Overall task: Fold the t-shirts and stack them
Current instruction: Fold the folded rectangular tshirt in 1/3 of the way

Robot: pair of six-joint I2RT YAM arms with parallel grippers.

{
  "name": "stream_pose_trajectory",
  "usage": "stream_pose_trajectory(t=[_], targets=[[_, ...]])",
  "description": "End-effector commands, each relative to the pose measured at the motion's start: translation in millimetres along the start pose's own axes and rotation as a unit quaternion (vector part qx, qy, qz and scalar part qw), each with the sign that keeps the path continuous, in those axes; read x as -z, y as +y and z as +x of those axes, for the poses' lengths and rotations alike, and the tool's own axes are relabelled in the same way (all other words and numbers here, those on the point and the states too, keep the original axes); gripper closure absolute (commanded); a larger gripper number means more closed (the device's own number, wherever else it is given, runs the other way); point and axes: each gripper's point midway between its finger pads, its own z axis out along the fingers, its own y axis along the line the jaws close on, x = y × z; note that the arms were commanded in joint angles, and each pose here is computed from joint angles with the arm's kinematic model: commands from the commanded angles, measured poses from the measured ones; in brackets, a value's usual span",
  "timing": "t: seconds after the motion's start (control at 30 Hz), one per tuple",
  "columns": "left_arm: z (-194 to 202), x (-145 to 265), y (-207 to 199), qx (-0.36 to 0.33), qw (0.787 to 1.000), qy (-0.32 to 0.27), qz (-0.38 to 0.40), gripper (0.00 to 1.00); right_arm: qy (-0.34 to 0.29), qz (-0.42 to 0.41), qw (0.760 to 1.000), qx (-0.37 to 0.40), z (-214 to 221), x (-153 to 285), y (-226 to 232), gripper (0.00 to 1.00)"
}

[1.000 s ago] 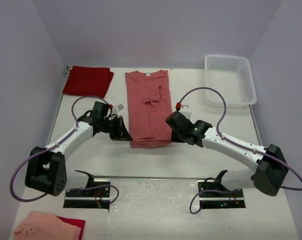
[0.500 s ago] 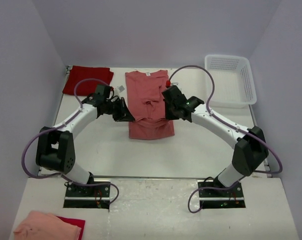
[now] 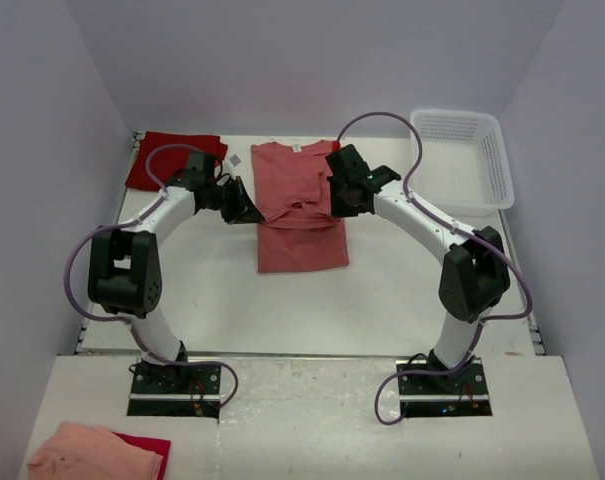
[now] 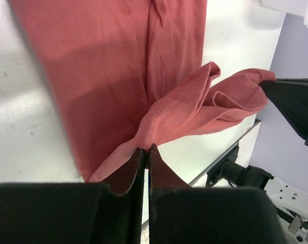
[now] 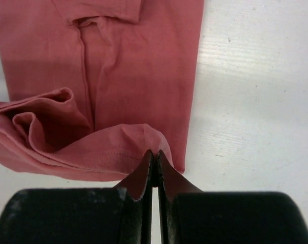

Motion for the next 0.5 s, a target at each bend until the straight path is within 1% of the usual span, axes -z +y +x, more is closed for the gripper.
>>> stream_pose_trajectory(t=[0.0, 0.13, 0.17, 0.23, 0.47], targets=[[-28.2, -4.0, -12.0, -0.015, 1.000, -0.021, 0.018, 1.00, 0.005, -0.009, 1.000, 0.010, -10.9, -5.2, -1.5, 1.00], [-44.3, -10.6, -13.0, -0.013, 0.999, -0.031, 0.015, 1.00, 0.016, -0.012, 1.000, 0.008, -14.5, -23.8, -5.0, 1.00], [-47.0, -12.6, -12.4, -0.012, 0.999, -0.033, 0.015, 1.00, 0.013, -0.014, 1.000, 0.003, -20.9, -25.6, -6.5, 1.00], [-52.5, -18.2, -12.5, -0.006, 0.999, -0.032, 0.019, 1.00, 0.022, -0.018, 1.000, 0.002, -21.6, -36.1, -7.1, 1.00], [-64.5, -41.5, 0.6, 0.010, 1.000, -0.020, 0.011, 1.00, 0.025, -0.032, 0.999, 0.000, -40.4, -50.7, -9.3, 1.00]])
